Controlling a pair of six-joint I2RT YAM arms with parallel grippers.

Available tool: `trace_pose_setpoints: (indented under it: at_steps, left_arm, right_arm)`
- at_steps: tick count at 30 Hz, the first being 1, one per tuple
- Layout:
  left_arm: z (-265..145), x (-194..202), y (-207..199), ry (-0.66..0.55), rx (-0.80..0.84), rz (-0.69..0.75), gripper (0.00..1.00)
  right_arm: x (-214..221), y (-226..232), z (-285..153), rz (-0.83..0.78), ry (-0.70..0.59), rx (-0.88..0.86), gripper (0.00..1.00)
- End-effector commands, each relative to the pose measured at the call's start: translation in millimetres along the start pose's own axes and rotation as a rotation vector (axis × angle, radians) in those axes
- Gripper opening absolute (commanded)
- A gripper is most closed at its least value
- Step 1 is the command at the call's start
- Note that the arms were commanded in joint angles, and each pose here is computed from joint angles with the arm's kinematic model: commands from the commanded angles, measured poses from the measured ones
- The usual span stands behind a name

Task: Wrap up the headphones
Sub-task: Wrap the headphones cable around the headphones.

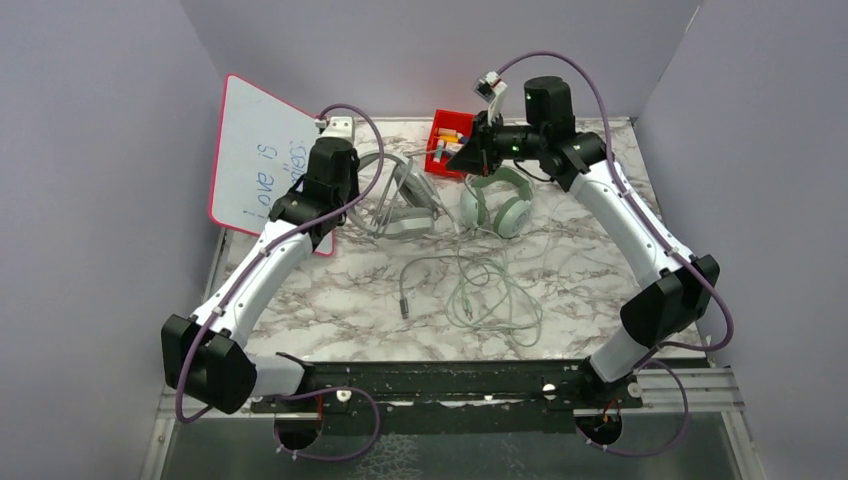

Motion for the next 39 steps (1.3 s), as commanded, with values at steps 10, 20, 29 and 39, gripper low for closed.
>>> trace_pose_setpoints:
  at_steps: [10, 20, 29, 39]
  left_arm:
    - [1.7, -78.8, -31.8, -0.357, 0.026, -0.250, 0.00]
    - [-11.8, -104.1, -61.0, -0.432, 0.152, -0.442, 0.00]
    - [-46.6, -124.6, -73.7, -0.454, 0.328, -0.649, 0.00]
    - [-67.1, -145.0, -73.9, -0.519, 0.359, -0.707, 0.00]
  right_arm:
    - [-25.2, 66.5, -2.6, 0.252, -0.140, -0.165, 0.00]
    - [-39.3, 103.9, 42.7, 0.301, -0.209, 0.094, 0.01]
    - [-19.5, 114.0, 56.2, 0.285, -0.298, 0.225, 0.09]
    - [-4.5, 134.0, 45.4, 0.288, -0.371, 0.154, 0.12]
Point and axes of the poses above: each gripper's point midway between its finger pads, its own z axis out along the fingers, its own y axis along the line the jaws close on, x = y × z, the point moved 10 cm from there along -z, back along the fingers, and after that the axes turned 15 degrees about -z, right-handed, at the moved point
